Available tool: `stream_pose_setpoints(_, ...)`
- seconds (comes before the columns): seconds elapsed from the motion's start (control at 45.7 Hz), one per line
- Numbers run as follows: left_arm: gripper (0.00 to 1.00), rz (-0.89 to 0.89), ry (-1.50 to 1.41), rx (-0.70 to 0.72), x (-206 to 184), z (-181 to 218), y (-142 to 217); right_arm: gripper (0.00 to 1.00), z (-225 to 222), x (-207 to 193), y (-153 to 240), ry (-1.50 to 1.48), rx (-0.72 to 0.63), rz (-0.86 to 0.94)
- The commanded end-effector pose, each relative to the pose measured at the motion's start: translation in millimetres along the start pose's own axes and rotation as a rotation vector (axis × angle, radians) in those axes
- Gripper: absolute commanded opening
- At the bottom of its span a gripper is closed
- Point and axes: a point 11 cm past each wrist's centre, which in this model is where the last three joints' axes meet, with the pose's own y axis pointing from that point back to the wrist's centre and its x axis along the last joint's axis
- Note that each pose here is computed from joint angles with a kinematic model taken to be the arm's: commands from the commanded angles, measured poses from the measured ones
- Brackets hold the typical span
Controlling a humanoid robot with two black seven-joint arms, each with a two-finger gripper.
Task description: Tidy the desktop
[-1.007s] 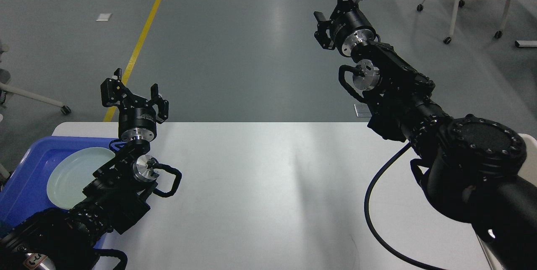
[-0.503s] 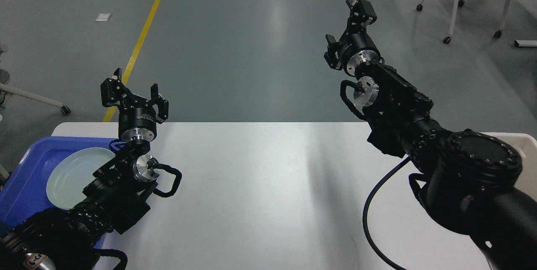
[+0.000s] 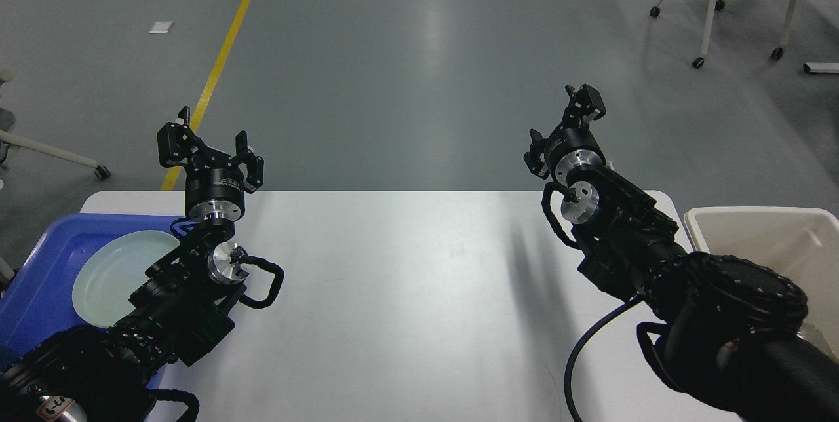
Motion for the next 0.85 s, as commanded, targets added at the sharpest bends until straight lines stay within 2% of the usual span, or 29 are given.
stream_pose_setpoints(0.0, 1.0, 0.0, 0.0, 0.0, 0.0, 0.1, 0.0, 1.0, 8.1, 9.7, 2.7, -0.033, -0.011, 0.025)
stream_pose_setpoints(0.284, 1.0, 0.0, 0.0, -0.001, 0.0, 0.2, 0.0, 1.0, 27.9, 26.0, 9.6, -0.037, -0.046, 0.053)
stream_pose_setpoints(0.831, 1.0, 0.0, 0.0, 0.0, 0.0, 0.0, 0.0, 1.0, 35.1, 18.3, 11.5, 0.033, -0.054, 0.0)
